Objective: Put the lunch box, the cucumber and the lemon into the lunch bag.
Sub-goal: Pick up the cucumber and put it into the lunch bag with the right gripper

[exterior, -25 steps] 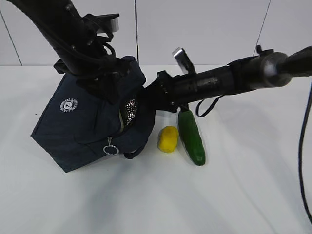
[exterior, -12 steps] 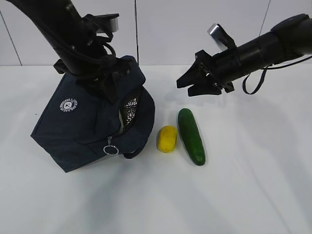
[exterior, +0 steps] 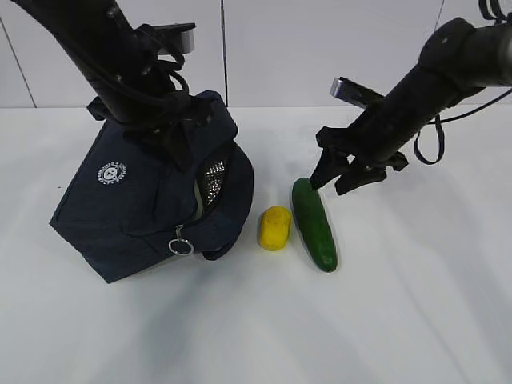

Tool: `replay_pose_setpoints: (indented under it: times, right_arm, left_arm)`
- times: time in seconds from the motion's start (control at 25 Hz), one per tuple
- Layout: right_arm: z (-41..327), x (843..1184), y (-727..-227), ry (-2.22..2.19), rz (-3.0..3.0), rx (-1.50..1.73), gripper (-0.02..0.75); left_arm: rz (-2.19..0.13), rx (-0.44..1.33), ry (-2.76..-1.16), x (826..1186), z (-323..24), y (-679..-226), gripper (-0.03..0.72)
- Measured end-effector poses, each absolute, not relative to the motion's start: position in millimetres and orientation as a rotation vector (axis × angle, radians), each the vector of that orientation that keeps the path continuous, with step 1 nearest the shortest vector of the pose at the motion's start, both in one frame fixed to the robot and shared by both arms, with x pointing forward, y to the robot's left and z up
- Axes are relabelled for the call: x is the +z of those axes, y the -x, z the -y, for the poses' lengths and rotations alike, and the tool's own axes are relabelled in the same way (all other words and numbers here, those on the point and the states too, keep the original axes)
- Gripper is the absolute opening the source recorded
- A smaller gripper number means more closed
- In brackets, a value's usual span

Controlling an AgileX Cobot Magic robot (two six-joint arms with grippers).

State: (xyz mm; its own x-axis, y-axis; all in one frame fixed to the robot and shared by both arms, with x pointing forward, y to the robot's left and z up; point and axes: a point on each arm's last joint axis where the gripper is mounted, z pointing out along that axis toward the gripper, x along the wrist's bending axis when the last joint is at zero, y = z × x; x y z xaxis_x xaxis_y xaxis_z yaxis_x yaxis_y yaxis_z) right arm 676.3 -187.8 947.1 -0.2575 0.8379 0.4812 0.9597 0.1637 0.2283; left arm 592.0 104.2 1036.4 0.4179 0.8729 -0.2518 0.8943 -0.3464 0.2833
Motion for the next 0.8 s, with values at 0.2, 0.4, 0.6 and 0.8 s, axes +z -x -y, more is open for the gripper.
replay_pose_setpoints:
  times: [0.2, 0.4, 0.6, 0.8]
  right_arm:
    - [172.9, 943.6, -674.9, 1.793, 2.269, -0.672, 0.400]
    - [165.1, 940.7, -675.0, 1.812, 2.272, -0.666, 0.400]
    - [156.5, 923.6, -674.6, 1.808, 2.260, -0.615, 0.400]
    - [147.2, 914.0, -676.8, 1.802, 2.254, -0.599, 0.400]
  left_arm:
    - [-1.509, -0.079, -2.308, 1036.4, -104.3, -591.8, 0.019]
    - [-1.509, -0.077, -2.311, 1036.3, -104.5, -591.8, 0.019]
    - [-1.507, -0.077, -2.312, 1036.3, -104.5, -591.8, 0.019]
    - [-1.505, -0.078, -2.314, 1036.3, -104.5, -591.7, 0.019]
